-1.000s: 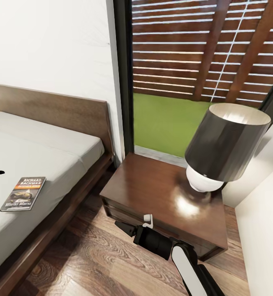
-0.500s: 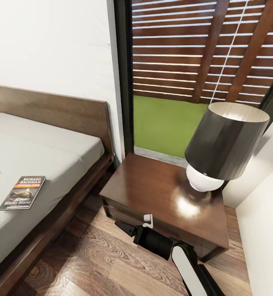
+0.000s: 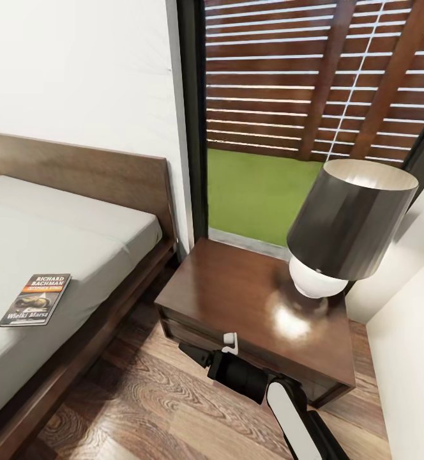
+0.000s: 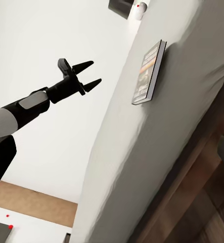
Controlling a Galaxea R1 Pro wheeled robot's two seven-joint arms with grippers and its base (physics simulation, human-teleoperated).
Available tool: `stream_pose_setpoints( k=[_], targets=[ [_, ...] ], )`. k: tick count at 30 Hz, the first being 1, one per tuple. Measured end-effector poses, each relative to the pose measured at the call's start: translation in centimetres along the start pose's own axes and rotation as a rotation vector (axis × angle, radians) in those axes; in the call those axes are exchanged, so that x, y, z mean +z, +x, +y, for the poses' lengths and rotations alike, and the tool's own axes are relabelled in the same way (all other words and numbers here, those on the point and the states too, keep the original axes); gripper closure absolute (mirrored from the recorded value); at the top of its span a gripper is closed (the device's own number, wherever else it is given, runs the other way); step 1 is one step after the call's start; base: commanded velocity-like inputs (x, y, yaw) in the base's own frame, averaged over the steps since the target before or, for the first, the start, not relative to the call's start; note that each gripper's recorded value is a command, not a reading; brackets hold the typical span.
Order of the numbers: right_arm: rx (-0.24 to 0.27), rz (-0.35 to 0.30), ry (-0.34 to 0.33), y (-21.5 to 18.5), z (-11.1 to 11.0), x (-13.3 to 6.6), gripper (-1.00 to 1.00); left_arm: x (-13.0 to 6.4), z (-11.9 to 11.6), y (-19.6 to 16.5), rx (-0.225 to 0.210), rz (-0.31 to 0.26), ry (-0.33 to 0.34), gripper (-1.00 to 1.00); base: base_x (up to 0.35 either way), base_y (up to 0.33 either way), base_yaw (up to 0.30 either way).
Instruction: In the bedroom, move the book from the bed onto either nightstand, and place the two sandals side by side next to the bed.
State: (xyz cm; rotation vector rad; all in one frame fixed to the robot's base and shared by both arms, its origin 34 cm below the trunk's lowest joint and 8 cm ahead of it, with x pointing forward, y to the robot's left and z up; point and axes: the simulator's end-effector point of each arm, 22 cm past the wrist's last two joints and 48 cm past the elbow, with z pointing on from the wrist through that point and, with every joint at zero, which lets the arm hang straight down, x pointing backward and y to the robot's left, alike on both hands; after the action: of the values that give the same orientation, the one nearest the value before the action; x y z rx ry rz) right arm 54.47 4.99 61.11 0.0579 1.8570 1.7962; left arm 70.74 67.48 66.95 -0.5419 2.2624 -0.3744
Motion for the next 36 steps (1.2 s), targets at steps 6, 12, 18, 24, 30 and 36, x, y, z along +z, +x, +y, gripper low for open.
stream_pose_setpoints(
  k=[6,12,18,24,30,36],
  targets=[
    [0.0,0.0,0.0,0.01,0.01,0.01,-1.0,-0.01,0.01,-0.01,0.0,0.0,0.0,-1.0,0.0,0.0,0.0],
    [0.0,0.0,-0.001,0.02,0.02,0.01,-1.0,-0.01,0.03,-0.01,0.0,0.0,-0.001,-1.0,0.0,0.0,0.0],
    [0.0,0.0,0.0,0.01,0.01,0.01,-1.0,-0.05,0.08,-0.02,0.0,-0.001,-0.002,-1.0,0.0,0.0,0.0],
    [0.0,0.0,0.0,0.0,0.01,0.0,-1.0,-0.07,0.13,-0.03,0.0,-0.001,-0.004,-1.0,0.0,0.0,0.0],
    [0.0,0.0,0.0,0.0,0.01,0.0,-1.0,-0.08,0.17,-0.04,0.0,-0.001,-0.005,-1.0,0.0,0.0,0.0],
    [0.0,0.0,0.0,0.0,0.01,0.0,-1.0,-0.09,0.15,-0.06,0.0,-0.002,-0.004,-1.0,0.0,0.0,0.0]
  ],
)
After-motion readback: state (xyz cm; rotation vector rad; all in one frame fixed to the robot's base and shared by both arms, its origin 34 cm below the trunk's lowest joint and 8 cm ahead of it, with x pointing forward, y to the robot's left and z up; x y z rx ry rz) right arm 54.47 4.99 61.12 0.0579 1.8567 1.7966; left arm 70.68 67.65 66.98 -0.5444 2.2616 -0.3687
